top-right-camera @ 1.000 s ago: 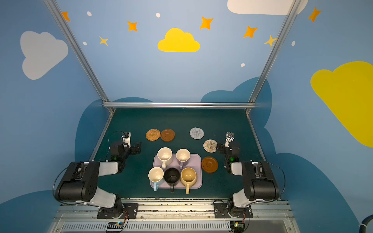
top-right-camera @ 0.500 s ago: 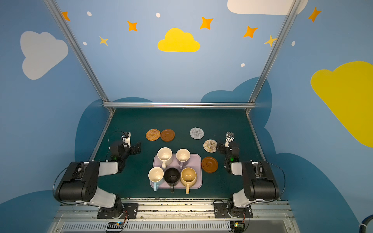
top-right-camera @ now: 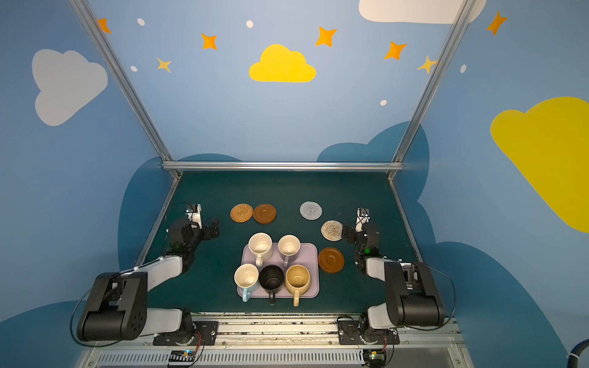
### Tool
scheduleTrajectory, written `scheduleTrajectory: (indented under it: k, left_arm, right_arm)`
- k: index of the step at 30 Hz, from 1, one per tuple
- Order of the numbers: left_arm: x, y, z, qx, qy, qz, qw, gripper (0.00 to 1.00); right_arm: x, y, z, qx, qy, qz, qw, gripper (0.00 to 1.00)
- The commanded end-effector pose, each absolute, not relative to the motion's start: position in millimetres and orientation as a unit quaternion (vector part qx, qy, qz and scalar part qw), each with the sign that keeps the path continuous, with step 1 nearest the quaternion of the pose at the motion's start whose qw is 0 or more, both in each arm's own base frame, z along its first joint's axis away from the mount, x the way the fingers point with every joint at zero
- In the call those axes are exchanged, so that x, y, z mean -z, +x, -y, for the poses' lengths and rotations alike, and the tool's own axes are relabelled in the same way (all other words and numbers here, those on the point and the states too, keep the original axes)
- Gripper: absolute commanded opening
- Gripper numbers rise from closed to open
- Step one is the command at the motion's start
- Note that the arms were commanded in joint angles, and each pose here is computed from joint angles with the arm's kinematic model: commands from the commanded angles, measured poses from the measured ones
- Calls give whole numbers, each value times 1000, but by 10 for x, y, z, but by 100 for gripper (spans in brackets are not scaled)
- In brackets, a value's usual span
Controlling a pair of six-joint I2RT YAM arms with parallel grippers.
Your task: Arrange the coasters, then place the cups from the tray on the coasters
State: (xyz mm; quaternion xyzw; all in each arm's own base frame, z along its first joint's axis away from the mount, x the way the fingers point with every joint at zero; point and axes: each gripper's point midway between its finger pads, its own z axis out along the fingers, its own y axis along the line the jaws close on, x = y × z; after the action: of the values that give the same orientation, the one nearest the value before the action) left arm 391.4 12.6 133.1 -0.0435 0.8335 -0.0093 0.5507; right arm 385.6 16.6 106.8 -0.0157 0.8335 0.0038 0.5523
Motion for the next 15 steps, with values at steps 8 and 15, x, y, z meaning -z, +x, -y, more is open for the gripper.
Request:
scheduleTrajectory:
  k: [8, 15]
  left_arm:
    - [-1801, 4028, -99, 68, -152, -841, 515, 99]
    - [-1589, 4454, 379, 104, -122, -899, 408, 99]
  right_arm:
    - [-1969, 4040, -356, -98, 37, -833, 543, 96]
    - [-2286, 4390, -944, -186, 16, -851, 491, 96]
